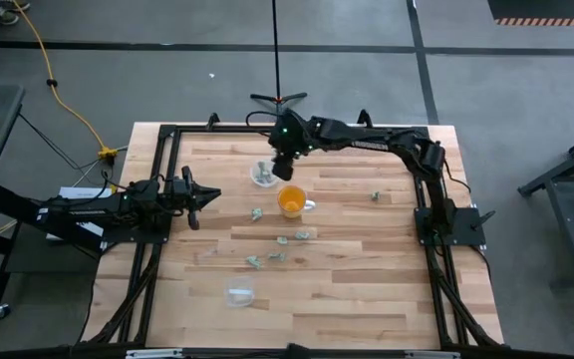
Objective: Pick and place items into bin
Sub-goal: Put the light green stevia packet into the top transparent bin
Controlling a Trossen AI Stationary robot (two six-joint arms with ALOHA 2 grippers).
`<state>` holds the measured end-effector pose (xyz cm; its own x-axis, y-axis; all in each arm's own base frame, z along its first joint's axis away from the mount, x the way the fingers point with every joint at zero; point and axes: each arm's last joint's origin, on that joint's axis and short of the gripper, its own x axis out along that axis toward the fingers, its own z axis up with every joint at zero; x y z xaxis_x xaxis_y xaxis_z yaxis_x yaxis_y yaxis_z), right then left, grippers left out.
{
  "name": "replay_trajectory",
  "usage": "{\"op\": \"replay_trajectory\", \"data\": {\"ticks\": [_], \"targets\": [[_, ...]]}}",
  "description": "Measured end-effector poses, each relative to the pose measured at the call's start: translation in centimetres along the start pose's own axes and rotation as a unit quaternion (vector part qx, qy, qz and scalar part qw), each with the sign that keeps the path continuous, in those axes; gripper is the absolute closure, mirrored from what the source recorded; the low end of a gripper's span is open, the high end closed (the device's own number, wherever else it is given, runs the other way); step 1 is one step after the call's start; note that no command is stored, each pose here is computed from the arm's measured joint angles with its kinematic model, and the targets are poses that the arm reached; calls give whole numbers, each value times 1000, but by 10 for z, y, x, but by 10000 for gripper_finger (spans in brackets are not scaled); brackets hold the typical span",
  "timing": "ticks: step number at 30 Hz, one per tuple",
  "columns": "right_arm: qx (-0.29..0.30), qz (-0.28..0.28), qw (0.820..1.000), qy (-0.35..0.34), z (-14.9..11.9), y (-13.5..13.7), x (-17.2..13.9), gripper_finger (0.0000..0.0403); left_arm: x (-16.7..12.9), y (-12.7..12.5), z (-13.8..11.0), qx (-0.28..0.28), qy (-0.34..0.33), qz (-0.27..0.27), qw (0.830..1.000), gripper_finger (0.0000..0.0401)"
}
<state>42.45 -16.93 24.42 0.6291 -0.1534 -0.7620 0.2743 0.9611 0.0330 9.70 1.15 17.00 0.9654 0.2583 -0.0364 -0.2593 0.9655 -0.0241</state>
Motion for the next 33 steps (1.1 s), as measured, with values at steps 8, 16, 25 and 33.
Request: {"op": "replay_trajectory", "data": {"ticks": [8,16,25,33], "targets": [[68,-82,955,277,-34,10,-35,198,0,0,0,0,0,0,1000,334],[123,-234,897,354,-69,23,-65,196,0,0,0,0,0,0,1000,334],[240,-244,887,309,-137,25,-110,207,0,-1,0,0,2,-14,1000,334],[371,-253,866,219,-197,23,-123,195,0,-1,0,0,2,-16,1000,334]]}}
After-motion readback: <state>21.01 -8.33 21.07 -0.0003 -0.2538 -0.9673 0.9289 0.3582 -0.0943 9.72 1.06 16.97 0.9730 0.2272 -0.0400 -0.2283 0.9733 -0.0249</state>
